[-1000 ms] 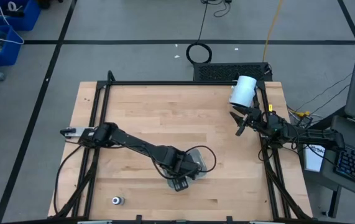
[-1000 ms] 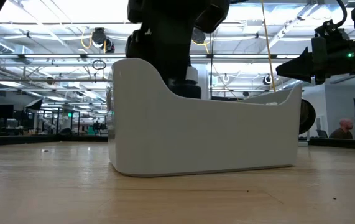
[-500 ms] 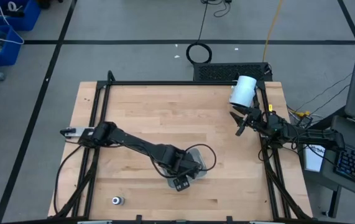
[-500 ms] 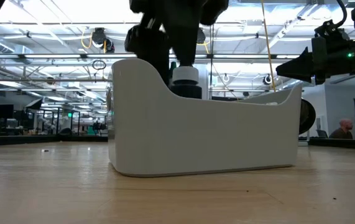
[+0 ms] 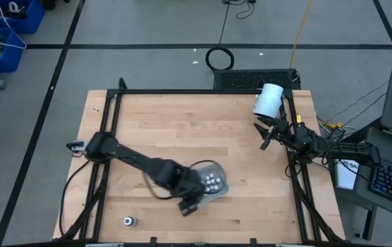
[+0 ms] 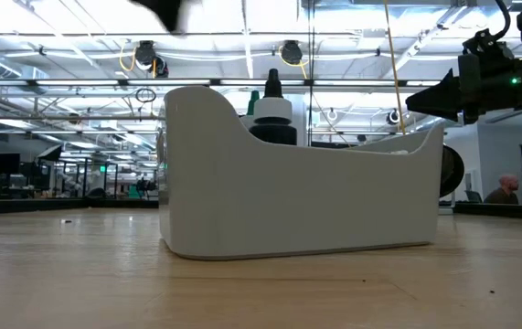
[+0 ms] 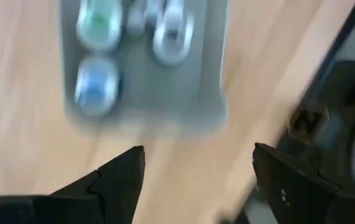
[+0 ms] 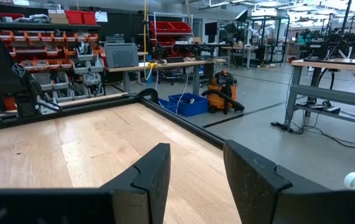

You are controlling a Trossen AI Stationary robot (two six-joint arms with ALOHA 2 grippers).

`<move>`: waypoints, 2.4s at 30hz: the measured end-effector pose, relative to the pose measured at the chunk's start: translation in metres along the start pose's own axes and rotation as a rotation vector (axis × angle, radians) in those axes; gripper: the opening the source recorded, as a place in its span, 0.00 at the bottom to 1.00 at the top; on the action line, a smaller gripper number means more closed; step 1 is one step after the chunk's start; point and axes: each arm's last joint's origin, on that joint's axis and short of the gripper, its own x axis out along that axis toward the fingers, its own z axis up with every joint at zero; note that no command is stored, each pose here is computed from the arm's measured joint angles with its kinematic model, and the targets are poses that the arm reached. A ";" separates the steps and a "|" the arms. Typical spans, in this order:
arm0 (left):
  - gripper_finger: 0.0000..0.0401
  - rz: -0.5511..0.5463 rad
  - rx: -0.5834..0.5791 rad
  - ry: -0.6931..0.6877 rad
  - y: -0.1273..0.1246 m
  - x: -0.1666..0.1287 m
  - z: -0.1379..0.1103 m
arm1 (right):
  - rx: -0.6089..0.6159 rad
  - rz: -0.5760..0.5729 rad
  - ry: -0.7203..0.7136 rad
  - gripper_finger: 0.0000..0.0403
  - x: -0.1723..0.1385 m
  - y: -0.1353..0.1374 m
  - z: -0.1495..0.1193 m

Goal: Pick & Place food coloring
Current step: Put the large violet food coloring bottle in the gray bin

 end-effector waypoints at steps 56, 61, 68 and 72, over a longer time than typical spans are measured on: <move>0.74 0.408 -0.834 -0.013 -0.026 0.043 -0.221 | 0.000 0.000 0.000 0.35 0.000 0.000 0.000; 0.74 0.412 -0.832 -0.027 -0.021 0.053 -0.221 | 0.000 0.000 0.000 0.35 0.000 0.000 0.000; 0.74 0.413 -0.833 0.021 -0.021 0.058 -0.223 | 0.000 0.000 0.000 0.35 0.000 0.000 0.000; 0.70 0.414 -0.833 0.021 -0.021 0.056 -0.223 | 0.000 0.000 0.000 0.35 0.000 0.000 0.000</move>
